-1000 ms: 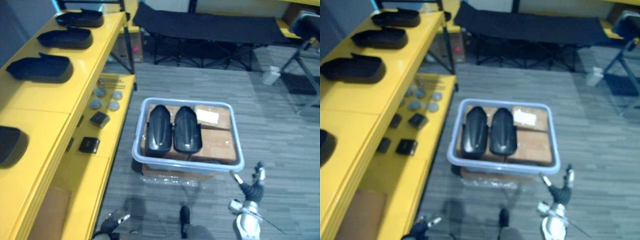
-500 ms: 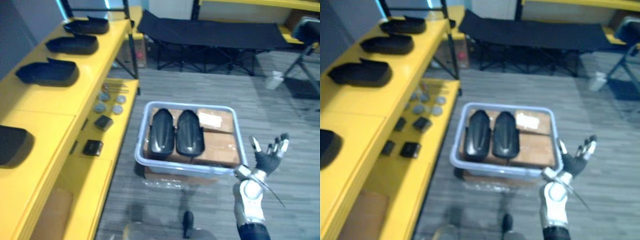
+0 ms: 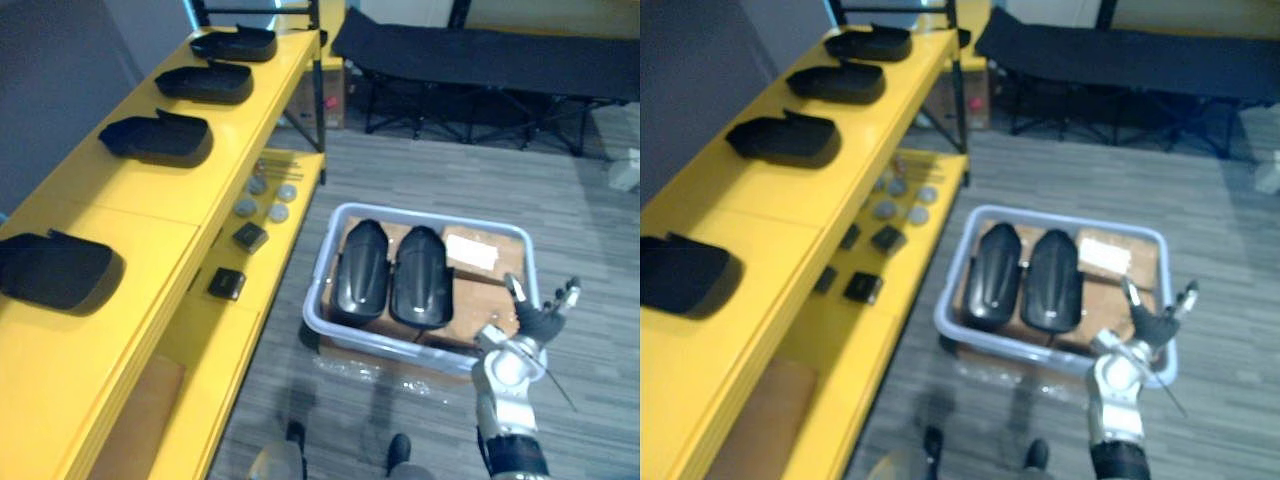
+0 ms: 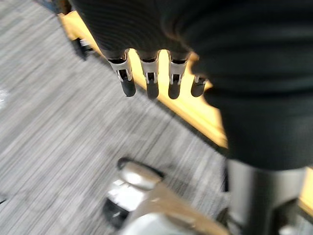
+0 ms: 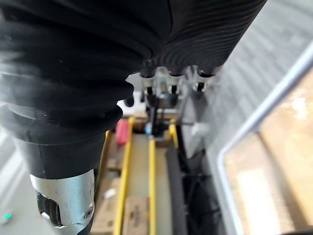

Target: Walk over and take plastic housings, then place them on the shelf

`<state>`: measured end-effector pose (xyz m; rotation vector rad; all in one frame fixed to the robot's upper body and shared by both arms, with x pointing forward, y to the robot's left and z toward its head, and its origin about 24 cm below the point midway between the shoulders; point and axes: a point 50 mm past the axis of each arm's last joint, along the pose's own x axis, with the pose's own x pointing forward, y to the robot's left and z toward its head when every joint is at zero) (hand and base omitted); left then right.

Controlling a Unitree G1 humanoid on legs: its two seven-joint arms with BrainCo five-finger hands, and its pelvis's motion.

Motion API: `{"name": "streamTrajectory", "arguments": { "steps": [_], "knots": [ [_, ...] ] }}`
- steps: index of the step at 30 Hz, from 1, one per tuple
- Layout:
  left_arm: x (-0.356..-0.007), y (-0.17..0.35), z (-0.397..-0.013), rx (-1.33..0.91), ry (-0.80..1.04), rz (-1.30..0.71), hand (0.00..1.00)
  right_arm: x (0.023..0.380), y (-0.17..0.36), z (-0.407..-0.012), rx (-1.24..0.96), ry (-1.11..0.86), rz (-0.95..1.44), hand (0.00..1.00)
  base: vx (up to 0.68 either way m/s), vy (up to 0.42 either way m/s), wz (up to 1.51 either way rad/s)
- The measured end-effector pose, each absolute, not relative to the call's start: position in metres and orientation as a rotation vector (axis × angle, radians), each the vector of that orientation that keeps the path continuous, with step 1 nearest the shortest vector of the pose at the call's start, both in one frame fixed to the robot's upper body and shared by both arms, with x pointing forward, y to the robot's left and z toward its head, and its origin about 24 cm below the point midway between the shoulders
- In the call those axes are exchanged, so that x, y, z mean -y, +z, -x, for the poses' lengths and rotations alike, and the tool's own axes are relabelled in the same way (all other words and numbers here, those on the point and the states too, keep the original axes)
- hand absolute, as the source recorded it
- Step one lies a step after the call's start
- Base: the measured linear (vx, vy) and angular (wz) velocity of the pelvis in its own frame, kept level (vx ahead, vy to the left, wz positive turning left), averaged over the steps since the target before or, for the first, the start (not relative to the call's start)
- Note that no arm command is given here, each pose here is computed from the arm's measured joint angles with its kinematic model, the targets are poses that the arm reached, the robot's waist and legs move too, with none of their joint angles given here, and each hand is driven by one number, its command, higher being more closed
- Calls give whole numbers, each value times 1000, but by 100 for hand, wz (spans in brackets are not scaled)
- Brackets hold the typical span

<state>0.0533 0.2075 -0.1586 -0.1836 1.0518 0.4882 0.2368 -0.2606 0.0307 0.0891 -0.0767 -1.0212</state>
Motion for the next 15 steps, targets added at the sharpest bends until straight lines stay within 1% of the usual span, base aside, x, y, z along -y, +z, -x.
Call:
{"name": "streamTrajectory", "arguments": {
  "steps": [3, 5, 6, 9, 11, 15],
  "knots": [
    [-214, -153, -69, -992, 485, 180, 0, 266, 20, -234, 14, -1086, -109, 0, -17, -14, 11],
    [-216, -151, -73, -976, 484, 176, 0, 269, 15, -233, -13, -1115, -120, 0, 5, -27, 5],
    [-216, -150, -76, -965, 480, 176, 0, 275, 14, -235, -28, -1159, -143, 0, 17, -17, 6],
    [-216, -149, -79, -955, 477, 180, 0, 286, 15, -241, -36, -1202, -187, 0, 7, 6, 9],
    [-212, -149, -83, -949, 477, 208, 0, 301, 29, -251, 3, -1217, -193, 0, 13, 35, 24],
    [-210, -150, -83, -956, 460, 223, 0, 312, 62, -277, 105, -1159, -228, 0, -37, 29, 8]
  ]
}}
